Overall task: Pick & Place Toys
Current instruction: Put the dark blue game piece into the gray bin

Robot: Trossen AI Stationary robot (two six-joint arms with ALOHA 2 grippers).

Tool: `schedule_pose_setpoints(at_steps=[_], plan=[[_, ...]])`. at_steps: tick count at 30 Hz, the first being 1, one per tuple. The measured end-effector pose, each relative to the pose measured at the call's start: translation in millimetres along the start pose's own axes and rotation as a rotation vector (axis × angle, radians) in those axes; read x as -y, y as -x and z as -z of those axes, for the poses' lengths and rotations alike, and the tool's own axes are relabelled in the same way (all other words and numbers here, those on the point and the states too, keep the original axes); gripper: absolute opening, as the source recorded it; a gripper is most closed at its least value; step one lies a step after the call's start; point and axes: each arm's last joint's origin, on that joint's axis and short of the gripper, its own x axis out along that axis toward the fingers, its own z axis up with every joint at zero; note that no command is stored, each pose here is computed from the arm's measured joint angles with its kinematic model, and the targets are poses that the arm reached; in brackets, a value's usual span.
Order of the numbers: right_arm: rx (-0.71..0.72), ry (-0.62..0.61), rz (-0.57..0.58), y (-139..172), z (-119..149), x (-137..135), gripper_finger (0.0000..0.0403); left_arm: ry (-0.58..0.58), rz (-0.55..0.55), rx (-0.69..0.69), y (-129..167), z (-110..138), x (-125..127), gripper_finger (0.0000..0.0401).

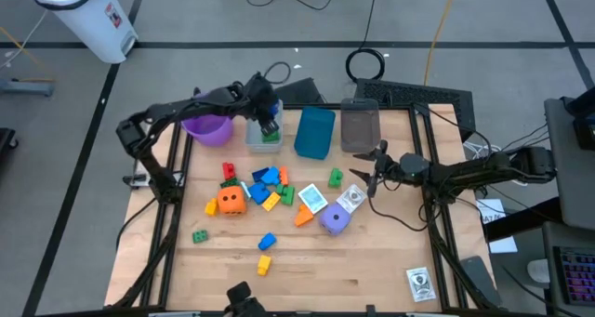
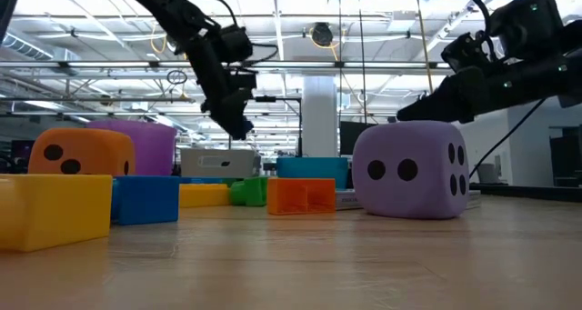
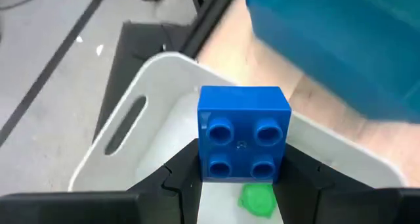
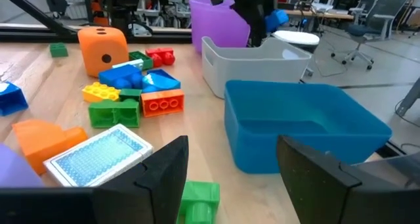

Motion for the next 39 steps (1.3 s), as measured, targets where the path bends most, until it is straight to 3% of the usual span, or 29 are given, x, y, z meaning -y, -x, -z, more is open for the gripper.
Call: schedule_pose_setpoints(at_steps=[15,25,31,39], plan=[[-0.015,-0.015,0.002,0,1,0,0.0222,-0.085,0.063,-0.257,-33,25,8,0.0150],[-0.016,-0.017,0.002,0,1,0,0.0222,-0.263,0.140,-0.319,-30,30,30,0.0150],[-0.015,-0.017,0.003,0,1,0,0.0222,-0.255,0.123,-0.317,-29,29,33,0.0150],[-0.016,-0.024,0.003,0,1,0,0.0221,-0.232,0.106,-0.318,-30,29,32,0.0202]])
